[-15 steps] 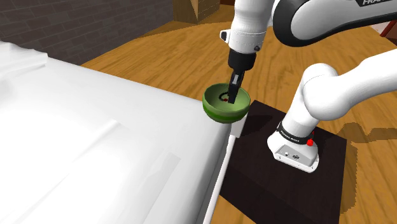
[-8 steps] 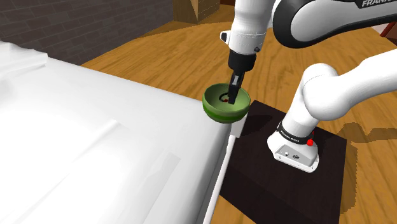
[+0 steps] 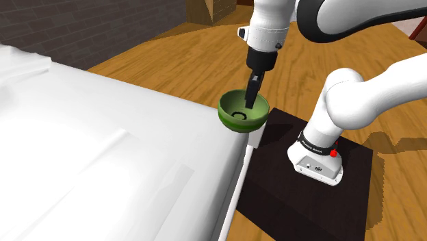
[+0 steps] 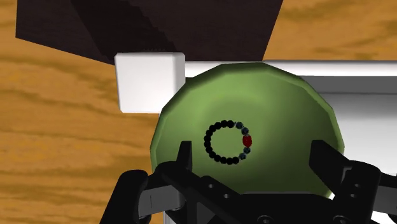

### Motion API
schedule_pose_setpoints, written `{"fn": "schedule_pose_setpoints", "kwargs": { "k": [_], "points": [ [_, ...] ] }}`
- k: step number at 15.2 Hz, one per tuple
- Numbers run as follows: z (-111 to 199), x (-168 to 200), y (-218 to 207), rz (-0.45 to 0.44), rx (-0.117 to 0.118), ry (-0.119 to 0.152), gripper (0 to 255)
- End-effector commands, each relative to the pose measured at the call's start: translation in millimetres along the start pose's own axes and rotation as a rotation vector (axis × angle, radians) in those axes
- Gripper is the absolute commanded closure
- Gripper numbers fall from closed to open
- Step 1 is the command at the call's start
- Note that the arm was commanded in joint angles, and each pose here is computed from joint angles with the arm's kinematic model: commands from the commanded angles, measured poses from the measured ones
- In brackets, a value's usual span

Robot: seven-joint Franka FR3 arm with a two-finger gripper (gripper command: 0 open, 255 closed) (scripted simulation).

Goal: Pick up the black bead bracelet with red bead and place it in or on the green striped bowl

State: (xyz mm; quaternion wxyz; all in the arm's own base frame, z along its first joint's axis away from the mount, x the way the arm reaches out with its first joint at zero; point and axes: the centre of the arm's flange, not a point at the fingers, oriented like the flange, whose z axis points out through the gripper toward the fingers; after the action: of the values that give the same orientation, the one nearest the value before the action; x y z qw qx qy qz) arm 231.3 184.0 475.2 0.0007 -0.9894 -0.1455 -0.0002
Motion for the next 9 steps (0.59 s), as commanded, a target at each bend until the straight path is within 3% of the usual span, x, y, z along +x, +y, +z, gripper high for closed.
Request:
{"fn": "schedule_pose_setpoints", "kwargs": {
  "k": [1, 9],
  "points": [
    [-23.4, 0.0, -1.2, 0.0, 0.0, -0.001, 0],
    [-33.8, 0.0, -1.2, 0.0, 0.0, -0.001, 0]
  ]
}}
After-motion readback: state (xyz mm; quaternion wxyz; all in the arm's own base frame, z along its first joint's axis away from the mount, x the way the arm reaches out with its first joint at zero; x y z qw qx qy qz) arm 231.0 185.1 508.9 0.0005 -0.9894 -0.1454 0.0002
